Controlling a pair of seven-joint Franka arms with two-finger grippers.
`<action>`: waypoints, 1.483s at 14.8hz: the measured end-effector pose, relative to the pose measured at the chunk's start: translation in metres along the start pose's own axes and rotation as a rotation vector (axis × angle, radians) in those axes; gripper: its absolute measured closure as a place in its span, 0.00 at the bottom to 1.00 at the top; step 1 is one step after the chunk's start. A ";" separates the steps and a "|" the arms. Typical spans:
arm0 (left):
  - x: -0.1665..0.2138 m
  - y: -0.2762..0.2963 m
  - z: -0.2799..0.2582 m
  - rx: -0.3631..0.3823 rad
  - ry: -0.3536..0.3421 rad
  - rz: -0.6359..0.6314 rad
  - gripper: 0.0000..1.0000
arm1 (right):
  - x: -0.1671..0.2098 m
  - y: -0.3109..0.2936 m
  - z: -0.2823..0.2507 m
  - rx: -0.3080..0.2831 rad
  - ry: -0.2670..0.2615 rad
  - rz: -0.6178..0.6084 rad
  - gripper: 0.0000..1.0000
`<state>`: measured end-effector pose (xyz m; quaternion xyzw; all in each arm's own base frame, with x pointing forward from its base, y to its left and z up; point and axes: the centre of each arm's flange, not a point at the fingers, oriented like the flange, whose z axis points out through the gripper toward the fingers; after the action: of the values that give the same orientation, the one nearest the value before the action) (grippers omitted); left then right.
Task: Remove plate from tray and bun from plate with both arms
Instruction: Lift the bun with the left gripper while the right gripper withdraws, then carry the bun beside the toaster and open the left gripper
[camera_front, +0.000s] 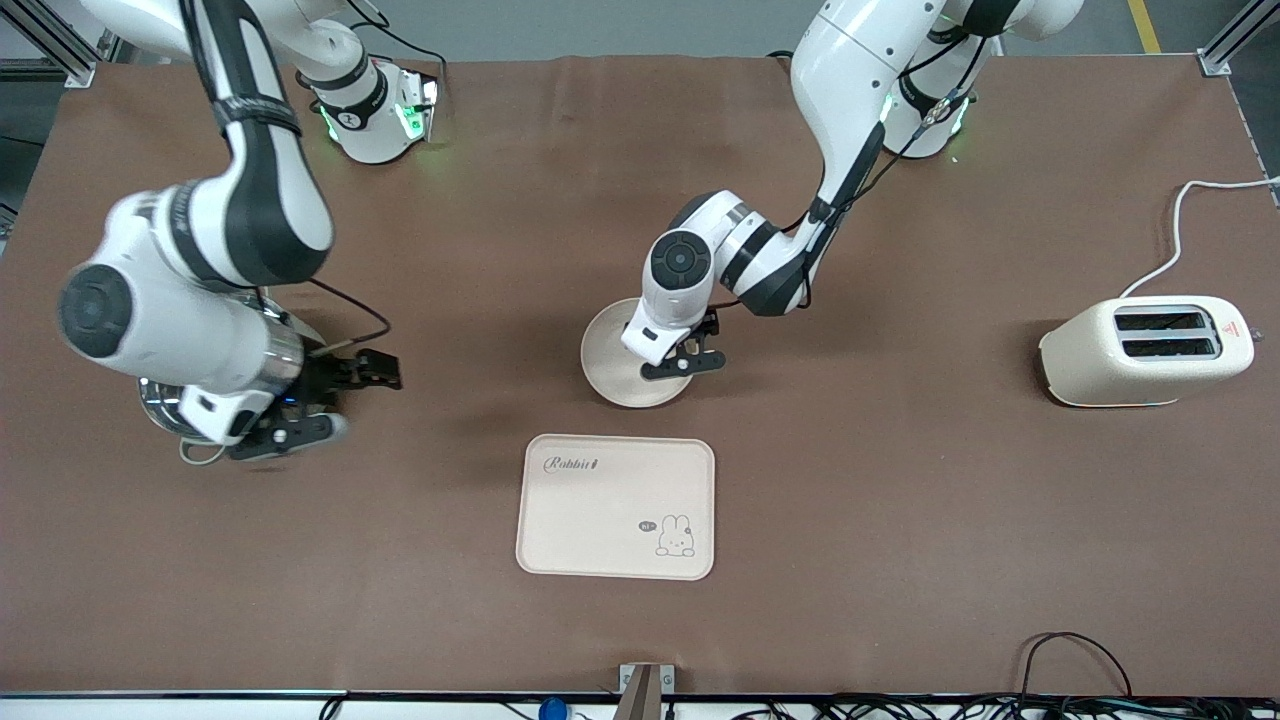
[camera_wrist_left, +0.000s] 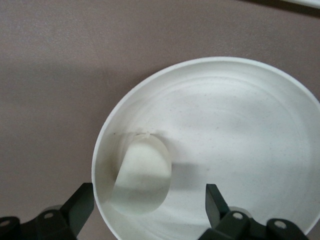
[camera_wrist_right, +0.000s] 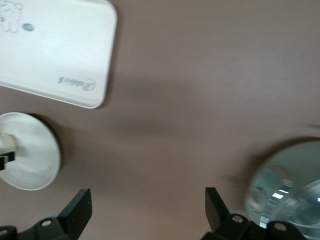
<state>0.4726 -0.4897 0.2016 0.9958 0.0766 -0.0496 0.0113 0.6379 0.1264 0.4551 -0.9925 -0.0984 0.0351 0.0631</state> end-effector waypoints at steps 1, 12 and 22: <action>0.000 0.000 0.001 -0.001 0.000 -0.001 0.08 | -0.004 0.005 -0.014 -0.032 0.012 -0.007 0.00; 0.016 -0.004 -0.033 0.027 0.024 0.011 0.92 | -0.101 0.076 -0.169 -0.034 0.079 0.060 0.00; 0.225 -0.310 -0.103 0.016 -0.053 0.289 0.93 | -0.137 0.075 -0.191 -0.060 0.054 0.100 0.00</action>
<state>0.6562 -0.1460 0.2771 0.9948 -0.0683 -0.0744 0.0125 0.5335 0.0033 0.6417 -0.9982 -0.0481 0.0083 0.0340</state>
